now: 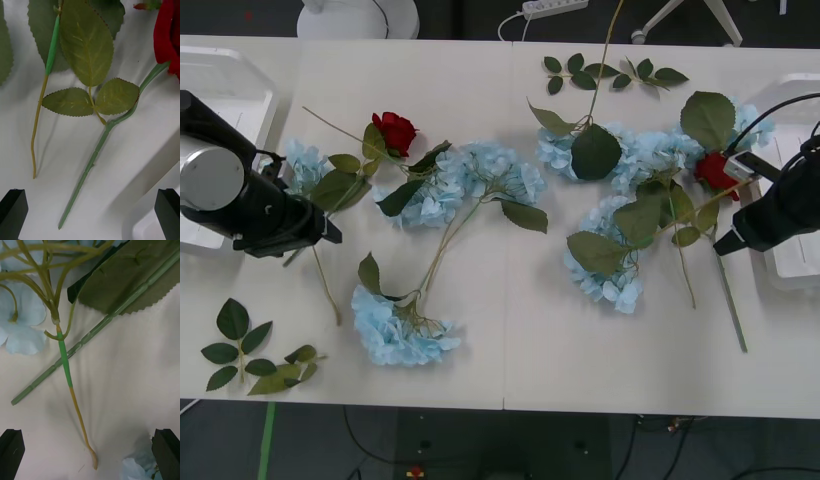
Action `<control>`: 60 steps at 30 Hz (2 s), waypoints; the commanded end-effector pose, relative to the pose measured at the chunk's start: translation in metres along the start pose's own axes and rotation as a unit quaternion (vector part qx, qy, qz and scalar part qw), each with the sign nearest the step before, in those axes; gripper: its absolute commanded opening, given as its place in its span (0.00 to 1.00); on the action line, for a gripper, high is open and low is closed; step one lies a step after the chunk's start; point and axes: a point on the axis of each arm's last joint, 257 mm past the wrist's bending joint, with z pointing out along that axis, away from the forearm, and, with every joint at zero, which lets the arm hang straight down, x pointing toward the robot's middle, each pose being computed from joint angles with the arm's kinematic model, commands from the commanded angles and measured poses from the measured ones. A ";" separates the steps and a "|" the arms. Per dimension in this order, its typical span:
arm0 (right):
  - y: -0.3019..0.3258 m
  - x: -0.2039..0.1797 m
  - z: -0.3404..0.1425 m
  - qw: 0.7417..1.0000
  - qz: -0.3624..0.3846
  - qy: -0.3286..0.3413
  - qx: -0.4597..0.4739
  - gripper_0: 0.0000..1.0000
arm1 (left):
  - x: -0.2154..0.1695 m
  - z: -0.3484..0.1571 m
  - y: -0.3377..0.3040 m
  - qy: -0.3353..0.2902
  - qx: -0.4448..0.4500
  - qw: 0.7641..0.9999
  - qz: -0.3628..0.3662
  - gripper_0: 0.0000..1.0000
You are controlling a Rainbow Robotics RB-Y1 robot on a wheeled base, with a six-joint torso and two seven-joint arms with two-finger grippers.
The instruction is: Place the red flowers into the right box and the blue flowers into the left box. If a person shows an open palm, hand one flower to the person first, then continue sorting.
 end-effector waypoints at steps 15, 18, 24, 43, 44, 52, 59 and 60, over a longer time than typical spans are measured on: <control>0.000 -0.024 0.035 0.996 0.076 -0.055 0.007 1.00 | -0.013 0.030 -0.010 0.007 -0.026 1.000 0.007 1.00; -0.003 -0.025 0.037 0.995 0.082 -0.058 0.011 1.00 | -0.008 0.034 -0.010 0.012 -0.030 0.999 0.012 1.00; -0.001 -0.016 0.048 0.995 0.086 -0.046 0.009 1.00 | -0.008 0.040 -0.014 0.011 -0.027 1.000 0.011 1.00; 0.002 -0.009 0.072 0.995 0.087 -0.044 0.016 1.00 | -0.013 0.063 -0.002 -0.015 -0.049 0.997 0.054 0.99; 0.001 -0.009 0.075 0.995 0.088 -0.046 0.017 1.00 | -0.013 0.063 -0.001 -0.015 -0.051 0.997 0.056 0.75; -0.005 -0.002 0.084 0.995 0.083 -0.042 0.031 1.00 | -0.015 0.064 0.005 -0.021 -0.067 0.995 0.075 0.00; -0.004 0.002 0.088 0.996 0.075 -0.035 0.035 1.00 | -0.017 0.065 0.012 -0.025 -0.080 0.992 0.090 0.00; -0.005 0.003 0.089 0.996 0.074 -0.034 0.038 1.00 | -0.016 0.065 0.013 -0.025 -0.083 0.992 0.093 0.00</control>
